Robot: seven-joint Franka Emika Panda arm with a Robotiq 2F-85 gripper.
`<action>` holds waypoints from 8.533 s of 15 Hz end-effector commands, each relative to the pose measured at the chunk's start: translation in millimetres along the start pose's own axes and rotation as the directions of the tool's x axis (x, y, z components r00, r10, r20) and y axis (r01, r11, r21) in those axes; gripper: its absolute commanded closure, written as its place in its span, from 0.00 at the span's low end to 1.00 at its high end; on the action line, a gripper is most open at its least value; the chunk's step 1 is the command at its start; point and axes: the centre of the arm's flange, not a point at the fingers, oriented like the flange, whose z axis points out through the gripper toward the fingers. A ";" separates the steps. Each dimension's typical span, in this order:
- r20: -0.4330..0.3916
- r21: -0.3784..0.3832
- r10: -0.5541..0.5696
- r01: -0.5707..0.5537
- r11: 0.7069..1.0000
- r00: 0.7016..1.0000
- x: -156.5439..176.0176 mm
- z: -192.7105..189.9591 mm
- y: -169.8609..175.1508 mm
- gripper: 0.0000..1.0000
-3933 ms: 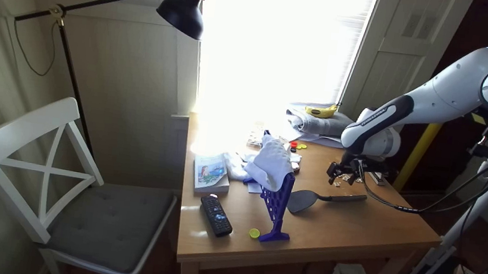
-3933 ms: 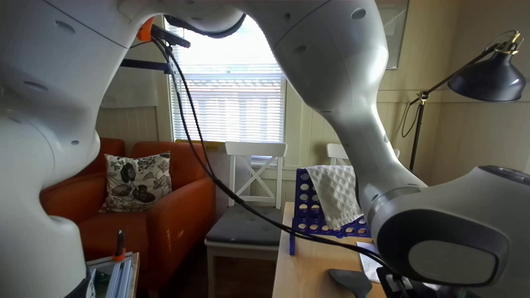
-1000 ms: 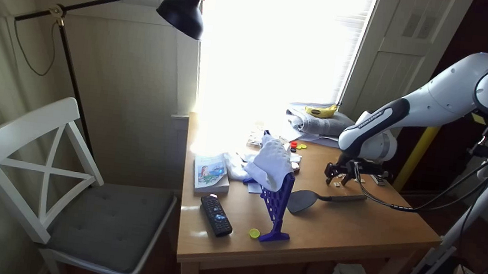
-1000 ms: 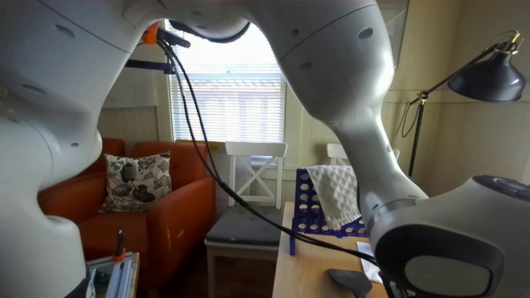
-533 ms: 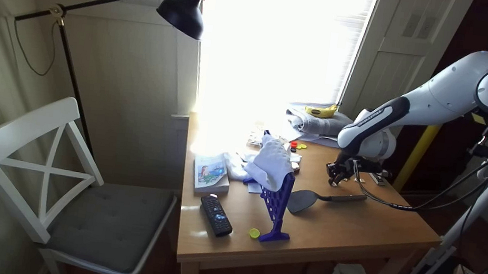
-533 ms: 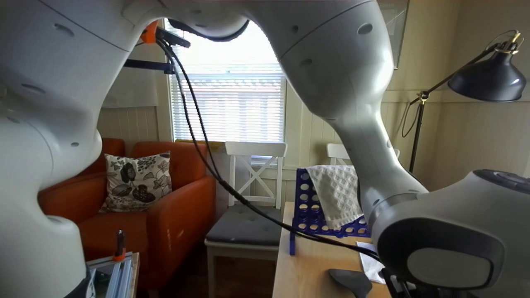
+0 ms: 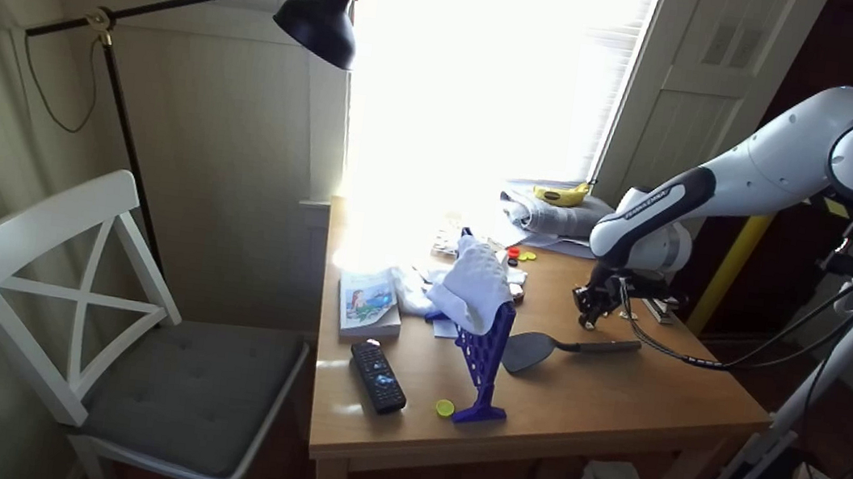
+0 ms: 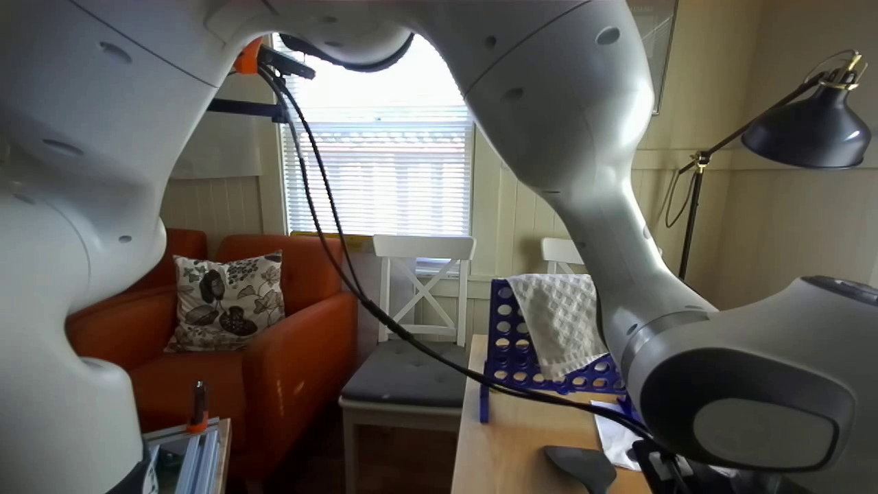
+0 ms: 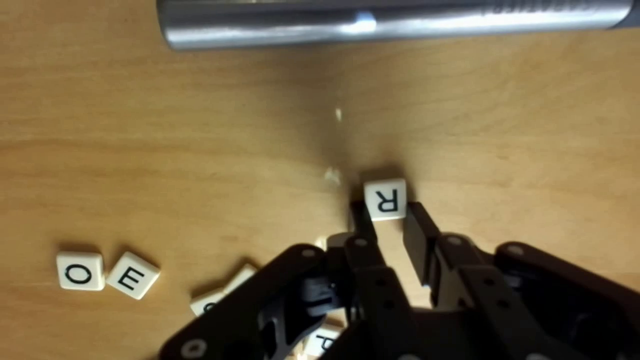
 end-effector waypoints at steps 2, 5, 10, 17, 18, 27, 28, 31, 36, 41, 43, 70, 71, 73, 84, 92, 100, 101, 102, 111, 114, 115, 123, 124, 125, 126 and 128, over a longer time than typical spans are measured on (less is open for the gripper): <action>-0.002 -0.033 0.072 -0.072 0.997 0.997 6.6 -4.3 -17.5 0.95; -0.035 -0.062 0.165 -0.167 0.984 0.986 9.4 -12.2 -40.1 0.95; -0.087 -0.110 0.197 -0.206 0.972 0.977 24.5 -11.2 -75.3 0.95; -0.096 -0.085 0.130 -0.138 0.987 0.987 36.6 9.0 -86.2 0.95; -0.097 -0.083 0.133 -0.141 0.986 0.986 37.5 10.9 -85.6 0.95; -0.092 -0.087 0.118 -0.126 0.988 0.989 35.0 3.3 -79.5 0.12; -0.091 -0.088 0.115 -0.123 0.988 0.989 33.9 1.4 -79.2 0.04; -0.096 -0.103 0.148 -0.158 0.982 0.984 24.0 -9.9 -67.1 0.00; -0.055 -0.099 0.120 -0.125 0.987 0.991 19.0 -17.7 -12.5 0.00; -0.027 -0.048 0.157 -0.158 0.986 0.987 13.8 -12.8 46.7 0.00; -0.017 -0.030 0.081 -0.081 0.996 0.997 12.0 -10.6 59.9 0.00; -0.170 0.094 -0.754 0.772 0.628 0.634 3.9 13.6 47.7 0.00; -0.167 0.096 -0.753 0.771 0.630 0.636 2.8 16.3 47.9 0.00; -0.188 0.083 -0.738 0.759 0.646 0.648 1.2 15.1 47.7 0.00; -0.159 0.067 -0.636 0.651 0.756 0.755 3.6 6.7 51.1 0.00; -0.144 0.050 -0.571 0.582 0.811 0.808 7.0 5.8 63.5 0.00; -0.162 0.037 -0.540 0.551 0.833 0.826 19.7 2.4 76.0 0.00; -0.158 0.032 -0.539 0.549 0.835 0.828 21.4 0.9 76.3 0.00; -0.166 0.028 -0.541 0.552 0.833 0.825 22.3 -0.7 77.4 0.00; -0.147 0.103 -0.570 0.586 0.804 0.808 14.7 0.5 52.8 0.00; -0.137 0.116 -0.576 0.591 0.798 0.806 13.5 5.2 48.9 0.00; -0.131 0.116 -0.573 0.587 0.801 0.809 13.5 7.1 48.2 0.00; -0.117 0.110 -0.563 0.574 0.812 0.818 9.6 10.6 46.6 0.00; -0.119 0.109 -0.562 0.574 0.812 0.818 8.7 9.8 46.7 0.00; -0.116 0.105 -0.560 0.570 0.815 0.821 7.3 8.0 46.5 0.00; -0.108 0.097 -0.555 0.565 0.820 0.824 5.0 6.2 46.9 0.00; -0.096 0.077 -0.534 0.541 0.838 0.840 3.0 4.0 49.4 0.00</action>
